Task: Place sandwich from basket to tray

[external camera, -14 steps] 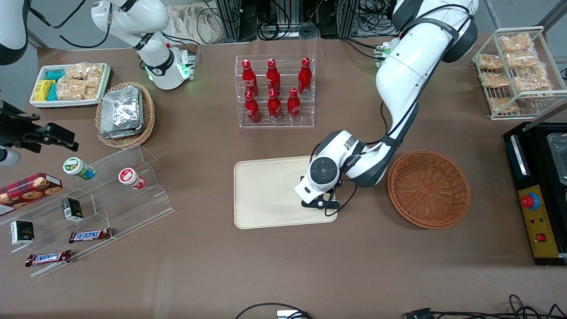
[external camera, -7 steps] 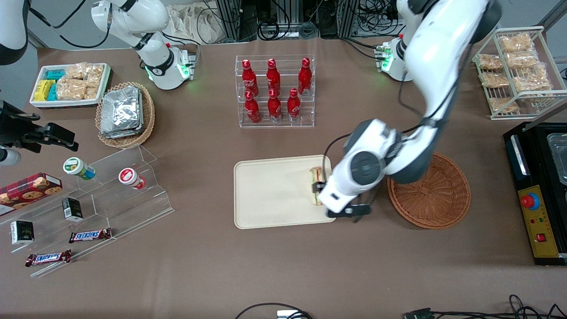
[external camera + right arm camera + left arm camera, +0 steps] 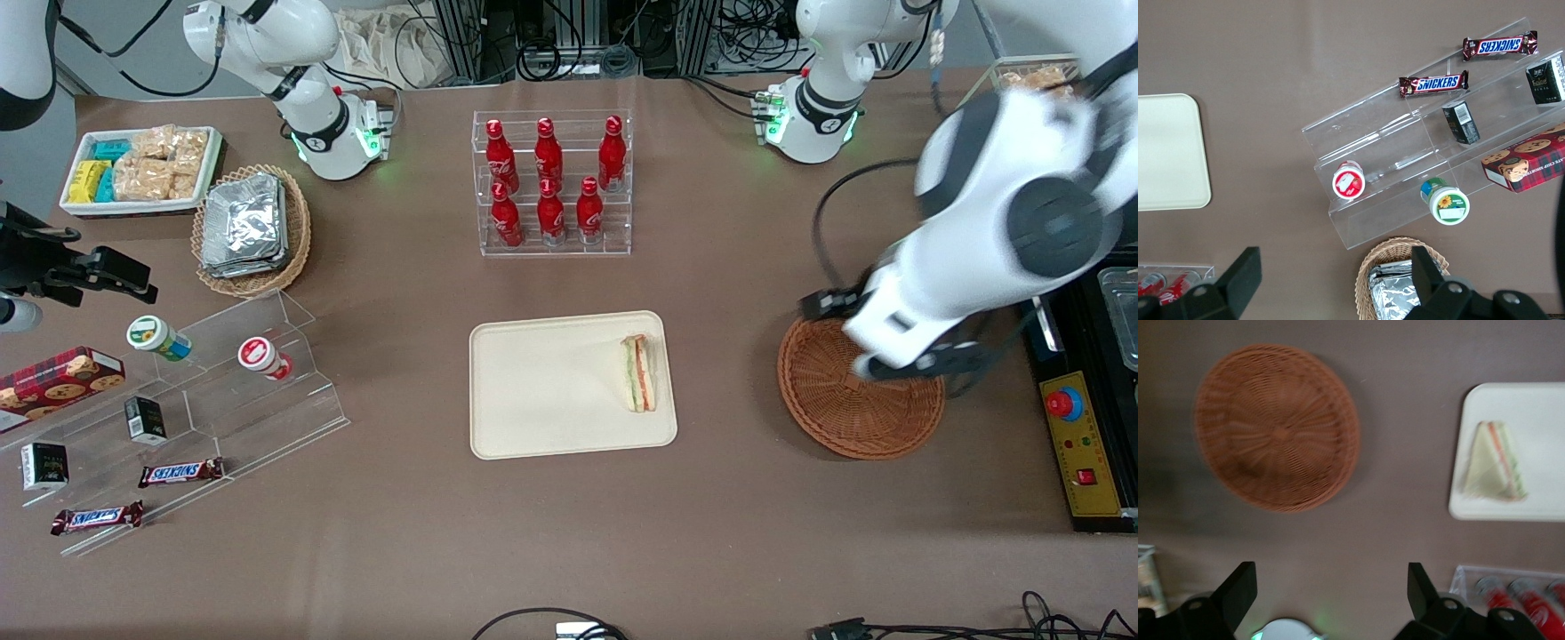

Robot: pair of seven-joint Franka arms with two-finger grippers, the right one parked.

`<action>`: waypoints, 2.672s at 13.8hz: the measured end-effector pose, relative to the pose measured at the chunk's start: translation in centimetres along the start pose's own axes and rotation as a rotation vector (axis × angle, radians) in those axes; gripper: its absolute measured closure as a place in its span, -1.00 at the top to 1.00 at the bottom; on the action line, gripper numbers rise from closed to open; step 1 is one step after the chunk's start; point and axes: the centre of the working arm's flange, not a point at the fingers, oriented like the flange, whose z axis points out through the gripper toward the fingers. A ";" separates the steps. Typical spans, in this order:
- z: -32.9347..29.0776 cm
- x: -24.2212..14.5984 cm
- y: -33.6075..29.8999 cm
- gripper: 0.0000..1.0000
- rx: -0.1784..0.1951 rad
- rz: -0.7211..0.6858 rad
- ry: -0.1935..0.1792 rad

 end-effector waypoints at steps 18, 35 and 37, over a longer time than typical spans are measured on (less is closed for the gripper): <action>0.8 -4.9 -9.1 1.00 0.035 0.022 0.038; -0.5 -5.5 -9.7 1.00 0.033 0.088 0.083; -0.4 -5.4 -9.8 1.00 0.033 0.088 0.081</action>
